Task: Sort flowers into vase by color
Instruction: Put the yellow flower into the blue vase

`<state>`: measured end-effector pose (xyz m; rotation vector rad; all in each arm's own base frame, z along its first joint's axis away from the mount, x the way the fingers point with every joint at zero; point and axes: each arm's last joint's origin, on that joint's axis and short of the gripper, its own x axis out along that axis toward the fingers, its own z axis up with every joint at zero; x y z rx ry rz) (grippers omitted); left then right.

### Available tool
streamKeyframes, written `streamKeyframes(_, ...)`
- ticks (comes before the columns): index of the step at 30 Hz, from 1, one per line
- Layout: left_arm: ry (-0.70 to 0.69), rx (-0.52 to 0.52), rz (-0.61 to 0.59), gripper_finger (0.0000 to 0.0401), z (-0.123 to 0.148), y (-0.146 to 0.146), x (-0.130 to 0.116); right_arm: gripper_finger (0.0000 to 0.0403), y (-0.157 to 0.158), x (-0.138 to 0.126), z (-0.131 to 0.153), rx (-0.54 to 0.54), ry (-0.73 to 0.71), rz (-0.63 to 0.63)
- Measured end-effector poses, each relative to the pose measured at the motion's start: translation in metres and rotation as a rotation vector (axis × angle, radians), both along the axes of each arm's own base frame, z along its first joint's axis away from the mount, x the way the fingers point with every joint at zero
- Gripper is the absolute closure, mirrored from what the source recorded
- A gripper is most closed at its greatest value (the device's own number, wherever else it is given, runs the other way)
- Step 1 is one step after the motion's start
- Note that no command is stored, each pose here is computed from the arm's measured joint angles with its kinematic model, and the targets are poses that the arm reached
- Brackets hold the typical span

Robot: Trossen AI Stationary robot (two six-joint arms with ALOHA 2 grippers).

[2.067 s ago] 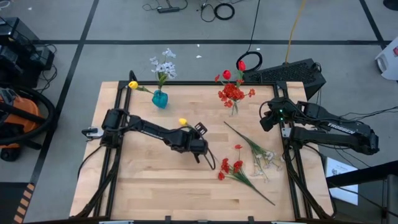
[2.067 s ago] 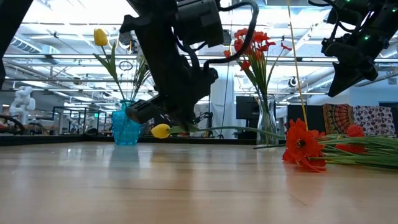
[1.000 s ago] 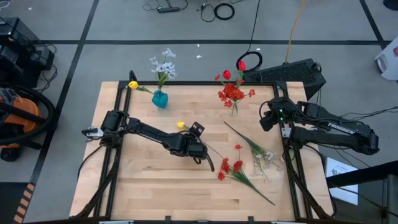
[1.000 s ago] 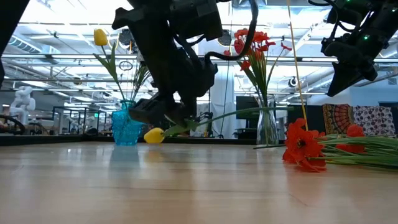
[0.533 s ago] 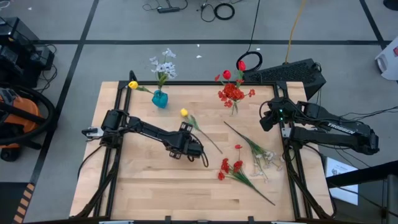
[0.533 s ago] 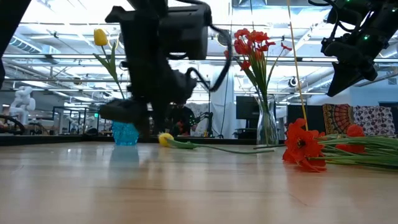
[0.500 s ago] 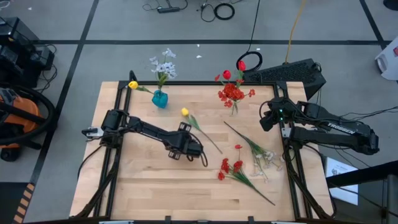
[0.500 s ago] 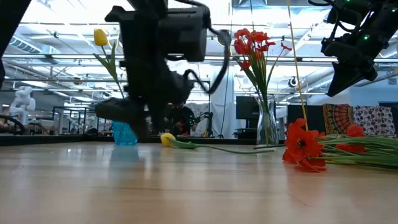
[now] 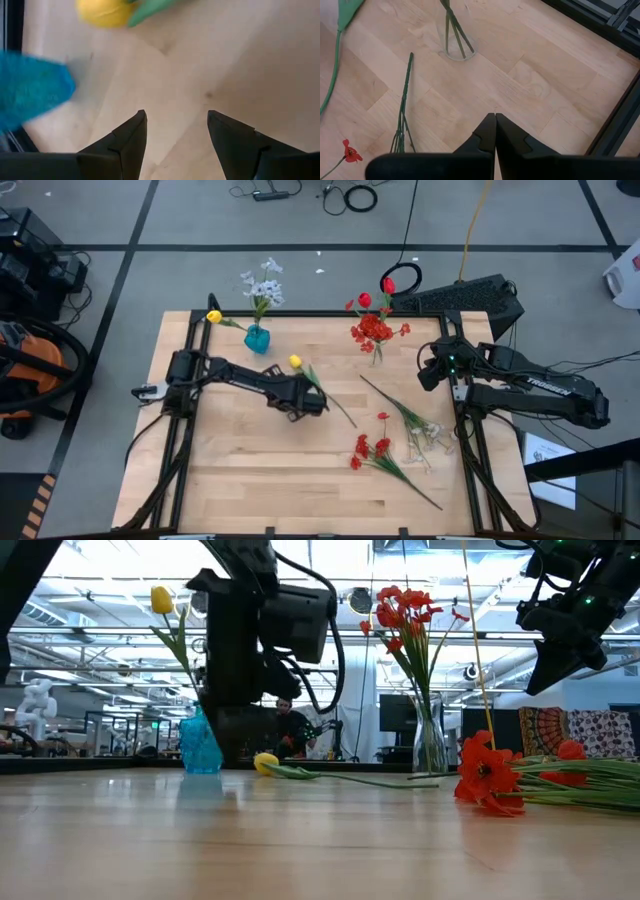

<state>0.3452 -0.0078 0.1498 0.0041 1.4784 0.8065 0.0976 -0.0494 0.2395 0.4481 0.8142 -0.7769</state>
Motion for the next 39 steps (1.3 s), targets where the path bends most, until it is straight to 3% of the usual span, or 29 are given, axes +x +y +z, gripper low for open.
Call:
streamKeyframes(7, -0.155, 0.013, 0.331, 0.0186, -0.001, 0.019, 0.001, 0.0403, 0.000, 0.000, 0.000, 0.000, 0.000, 0.000)
streamKeyframes(15, -0.388, -0.008, 0.577, 0.0186, 0.005, 0.013, 0.014, 0.0403, 0.000, 0.000, 0.000, 0.000, 0.000, 0.000)
streamKeyframes(28, -0.855, -0.166, 0.626, 0.0186, 0.024, 0.005, 0.060, 0.0403, 0.000, 0.000, 0.000, 0.000, 0.000, 0.000)
streamKeyframes(32, -0.951, -0.202, 0.804, 0.0186, 0.025, 0.007, 0.062, 0.0403, 0.000, 0.000, 0.000, 0.000, 0.001, 0.000)
streamKeyframes(39, -0.963, -0.313, 1.037, 0.0186, 0.023, 0.009, 0.061, 0.0403, 0.000, 0.000, 0.000, 0.000, 0.001, 0.001)
